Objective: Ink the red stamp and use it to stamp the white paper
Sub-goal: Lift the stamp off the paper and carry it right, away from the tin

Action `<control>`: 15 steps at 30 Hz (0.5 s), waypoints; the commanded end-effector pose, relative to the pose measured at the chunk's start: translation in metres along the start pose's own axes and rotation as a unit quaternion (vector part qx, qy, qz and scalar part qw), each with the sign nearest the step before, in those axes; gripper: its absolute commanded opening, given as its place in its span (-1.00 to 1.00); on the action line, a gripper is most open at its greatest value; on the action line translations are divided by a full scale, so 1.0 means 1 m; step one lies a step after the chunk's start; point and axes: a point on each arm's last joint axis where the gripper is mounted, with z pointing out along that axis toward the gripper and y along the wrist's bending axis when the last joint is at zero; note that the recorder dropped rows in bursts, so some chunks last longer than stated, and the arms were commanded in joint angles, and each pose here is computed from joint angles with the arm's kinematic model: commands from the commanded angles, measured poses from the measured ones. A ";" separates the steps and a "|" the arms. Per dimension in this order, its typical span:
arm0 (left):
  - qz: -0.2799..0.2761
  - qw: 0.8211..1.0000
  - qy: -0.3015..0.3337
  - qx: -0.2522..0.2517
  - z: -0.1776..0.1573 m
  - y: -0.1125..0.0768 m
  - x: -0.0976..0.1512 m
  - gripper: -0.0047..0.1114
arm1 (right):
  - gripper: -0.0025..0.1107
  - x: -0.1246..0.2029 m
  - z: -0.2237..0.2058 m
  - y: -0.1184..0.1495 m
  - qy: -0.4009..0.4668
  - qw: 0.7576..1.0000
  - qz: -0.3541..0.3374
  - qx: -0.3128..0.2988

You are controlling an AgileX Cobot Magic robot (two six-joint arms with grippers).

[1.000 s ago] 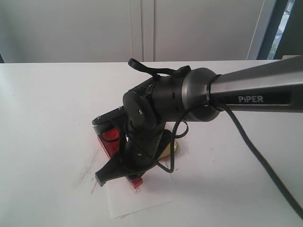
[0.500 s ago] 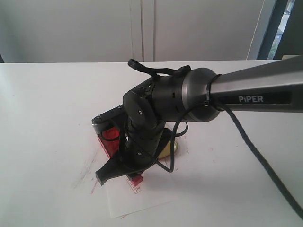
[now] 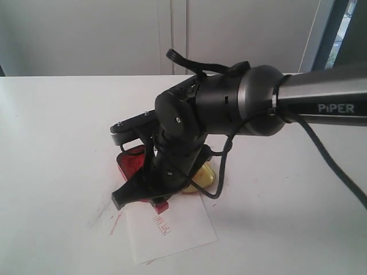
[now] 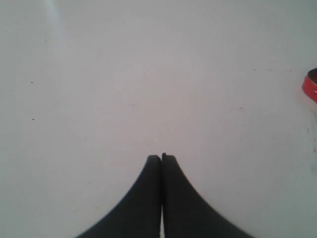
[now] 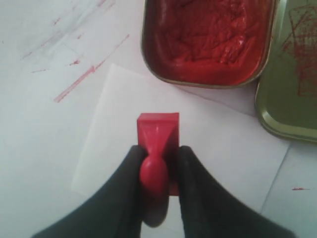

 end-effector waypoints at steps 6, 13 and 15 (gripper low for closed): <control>-0.004 1.000 0.001 0.003 0.000 0.000 0.001 -0.92 | -0.96 -0.007 -0.007 -0.030 -0.007 0.996 0.069 -0.062; -0.004 1.000 0.001 0.003 0.000 0.000 0.001 -0.92 | -0.96 -0.011 -0.013 -0.059 -0.015 0.985 0.106 -0.133; -0.004 1.000 0.001 0.003 0.000 0.000 0.001 -0.92 | -0.96 -0.014 -0.017 -0.073 -0.031 0.978 0.123 -0.164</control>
